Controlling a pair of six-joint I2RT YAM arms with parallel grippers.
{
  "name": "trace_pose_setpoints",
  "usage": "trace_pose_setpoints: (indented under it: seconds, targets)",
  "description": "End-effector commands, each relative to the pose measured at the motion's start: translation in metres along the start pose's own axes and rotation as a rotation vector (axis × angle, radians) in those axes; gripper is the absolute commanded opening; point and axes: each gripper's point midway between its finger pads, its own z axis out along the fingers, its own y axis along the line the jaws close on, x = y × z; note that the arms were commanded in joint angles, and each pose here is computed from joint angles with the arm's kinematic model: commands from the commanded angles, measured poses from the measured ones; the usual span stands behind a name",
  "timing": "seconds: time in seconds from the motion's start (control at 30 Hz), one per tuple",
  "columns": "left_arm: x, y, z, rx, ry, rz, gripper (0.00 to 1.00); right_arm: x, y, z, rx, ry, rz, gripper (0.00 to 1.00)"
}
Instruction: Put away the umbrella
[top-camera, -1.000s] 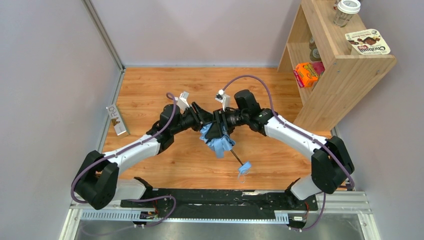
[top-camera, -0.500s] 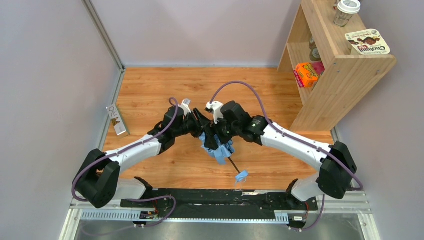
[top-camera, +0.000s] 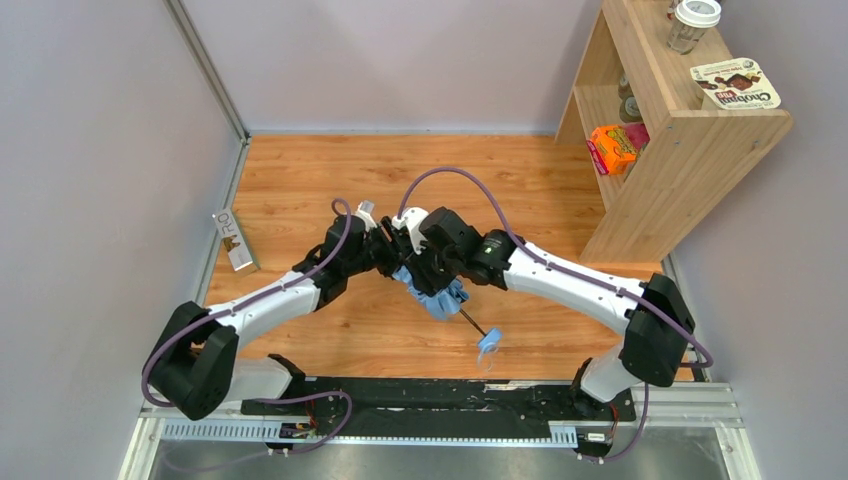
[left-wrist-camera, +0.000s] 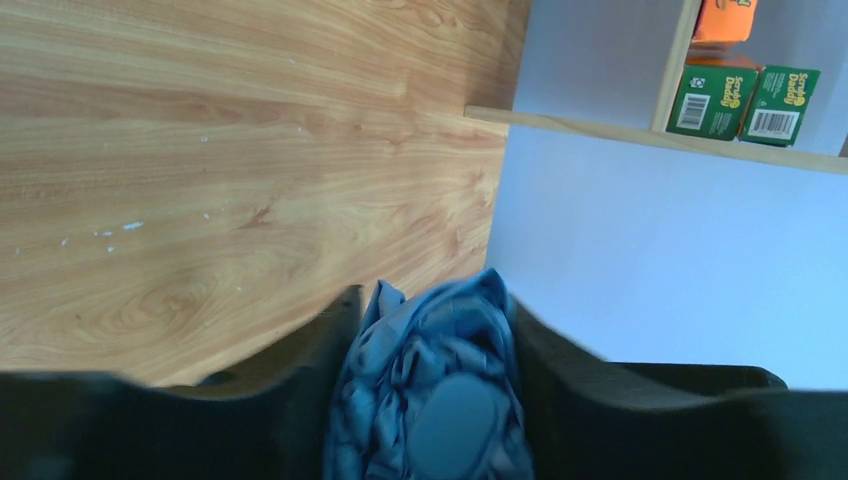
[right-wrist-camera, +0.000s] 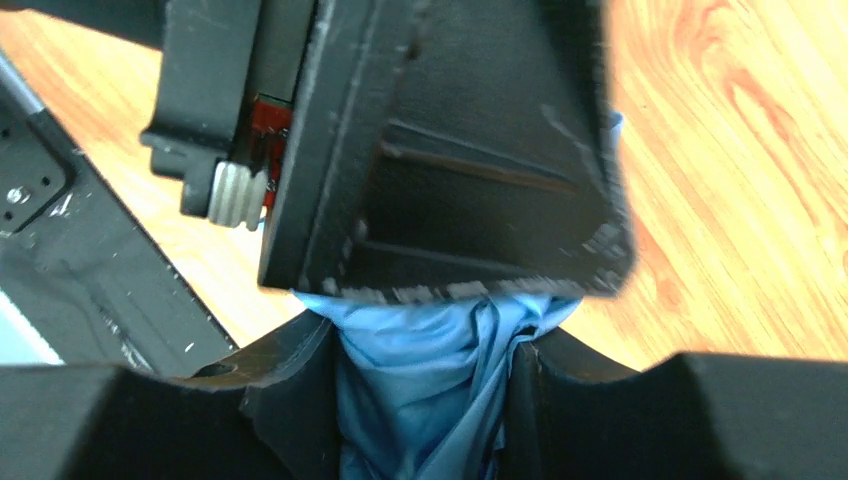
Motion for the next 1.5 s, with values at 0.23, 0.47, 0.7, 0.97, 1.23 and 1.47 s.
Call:
trace_pose_setpoints:
  seconds: [0.23,0.47,0.7,0.97,1.23,1.47]
  targets:
    - [0.019,-0.017,-0.009,0.070,0.093,0.030,0.68,-0.054,0.014,-0.033,-0.290,-0.197,-0.067,0.00]
    - [0.020,-0.025,0.007,0.132,0.129,-0.050,0.00,-0.061,0.008,-0.035,-0.207,-0.158,-0.117,0.08]
    - [-0.035,-0.079,0.008,0.359,-0.053,0.050,0.00,-0.032,0.004,-0.062,-0.132,-0.086,0.167,0.89]
    - [-0.075,-0.139,-0.014,0.620,-0.235,0.272,0.00,-0.051,0.004,-0.151,-0.141,-0.368,0.286,1.00]
    - [-0.087,-0.167,-0.035,0.667,-0.357,0.394,0.00,-0.055,0.017,-0.166,-0.268,-0.656,0.252,0.82]
    - [-0.086,-0.186,-0.057,0.755,-0.382,0.363,0.00,-0.043,-0.012,-0.128,-0.141,-0.690,0.222,0.79]
